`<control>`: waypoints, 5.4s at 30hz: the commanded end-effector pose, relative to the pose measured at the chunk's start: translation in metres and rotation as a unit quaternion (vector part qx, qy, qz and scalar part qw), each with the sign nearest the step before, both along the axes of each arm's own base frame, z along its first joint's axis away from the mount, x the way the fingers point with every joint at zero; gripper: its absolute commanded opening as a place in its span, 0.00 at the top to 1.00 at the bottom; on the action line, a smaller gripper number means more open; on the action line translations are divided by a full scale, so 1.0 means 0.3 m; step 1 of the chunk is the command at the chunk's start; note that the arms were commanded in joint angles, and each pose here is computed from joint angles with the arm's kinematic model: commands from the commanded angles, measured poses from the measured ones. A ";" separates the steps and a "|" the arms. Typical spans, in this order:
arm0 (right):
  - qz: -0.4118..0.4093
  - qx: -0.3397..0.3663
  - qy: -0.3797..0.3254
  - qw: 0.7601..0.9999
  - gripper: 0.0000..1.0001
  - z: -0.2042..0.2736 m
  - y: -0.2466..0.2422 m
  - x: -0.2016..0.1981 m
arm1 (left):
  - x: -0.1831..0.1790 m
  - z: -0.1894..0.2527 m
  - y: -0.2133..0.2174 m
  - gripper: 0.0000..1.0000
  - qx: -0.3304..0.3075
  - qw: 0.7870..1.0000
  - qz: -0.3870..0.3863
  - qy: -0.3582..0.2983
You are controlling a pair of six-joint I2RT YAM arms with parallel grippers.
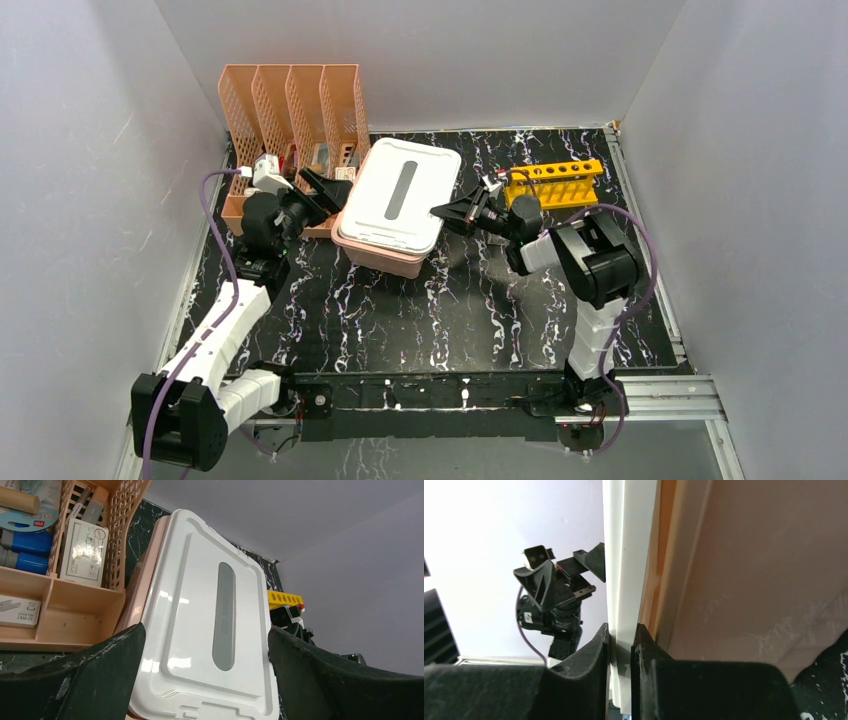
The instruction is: Organize the chemistry lab equipment
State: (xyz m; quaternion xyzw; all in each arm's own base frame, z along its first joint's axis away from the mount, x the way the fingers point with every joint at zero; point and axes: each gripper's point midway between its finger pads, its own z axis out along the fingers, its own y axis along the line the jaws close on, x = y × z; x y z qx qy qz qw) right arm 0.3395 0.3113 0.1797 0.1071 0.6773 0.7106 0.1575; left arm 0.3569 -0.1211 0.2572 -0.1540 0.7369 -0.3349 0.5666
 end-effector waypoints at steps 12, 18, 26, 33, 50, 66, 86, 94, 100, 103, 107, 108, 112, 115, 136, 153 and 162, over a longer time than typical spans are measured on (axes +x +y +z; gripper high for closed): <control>0.031 0.092 -0.011 0.995 1.00 0.106 0.001 -0.044 | 0.013 0.045 -0.010 0.08 0.002 1.000 -0.012 -0.019; 0.046 0.018 -0.017 0.999 1.00 0.046 0.052 -0.084 | 0.014 0.039 -0.015 0.08 -0.003 1.000 -0.015 -0.017; 0.032 -0.059 -0.042 0.997 0.51 0.002 0.075 -0.094 | 0.012 0.031 -0.019 0.08 -0.004 1.000 -0.018 -0.015; 0.012 -0.099 -0.060 0.993 0.51 0.003 0.068 -0.065 | 0.010 0.019 -0.018 0.08 -0.002 1.000 -0.018 -0.012; -0.064 -0.112 -0.095 0.987 0.94 0.066 0.016 -0.044 | 0.014 0.000 -0.039 0.10 -0.017 0.999 -0.031 -0.007; -0.105 -0.076 -0.105 0.986 0.88 0.133 0.001 -0.014 | 0.011 -0.007 -0.039 0.11 -0.018 0.999 -0.031 -0.006; -0.146 -0.133 -0.091 0.976 0.49 0.143 -0.060 -0.020 | 0.036 -0.031 -0.054 0.11 -0.014 0.999 -0.042 0.000; -0.178 -0.182 -0.100 0.962 0.50 0.154 -0.130 -0.052 | 0.102 -0.072 -0.059 0.11 0.005 0.999 -0.041 0.007; -0.192 -0.193 -0.091 0.958 0.52 0.118 -0.158 -0.065 | 0.165 -0.075 -0.060 0.11 0.031 0.999 -0.040 0.013; -0.193 -0.194 -0.090 0.957 0.53 0.108 -0.160 -0.067 | 0.185 -0.094 -0.078 0.11 0.036 0.998 -0.054 0.022; -0.191 -0.194 -0.090 0.958 0.53 0.102 -0.159 -0.066 | 0.199 -0.146 -0.109 0.11 0.020 0.996 -0.075 0.038; -0.190 -0.193 -0.091 0.958 0.53 0.104 -0.160 -0.066 | 0.202 -0.157 -0.115 0.11 0.015 0.996 -0.078 0.041; -0.189 -0.192 -0.092 0.959 0.54 0.102 -0.164 -0.069 | 0.209 -0.183 -0.133 0.12 0.000 0.995 -0.087 0.048; -0.192 -0.193 -0.091 0.958 0.54 0.097 -0.176 -0.071 | 0.213 -0.177 -0.154 0.12 -0.016 0.994 -0.099 0.048; -0.176 -0.146 -0.206 0.951 1.00 0.295 -0.086 0.073 | 0.177 -0.006 -0.195 0.12 -0.044 0.991 -0.126 0.001; -0.130 -0.111 -0.120 0.978 0.99 0.036 0.004 0.191 | 0.115 -0.086 -0.131 0.10 0.022 0.994 -0.098 0.030; -0.163 -0.097 -0.200 0.961 0.90 0.300 -0.090 0.164 | 0.120 -0.230 -0.114 0.12 0.031 0.994 -0.083 0.070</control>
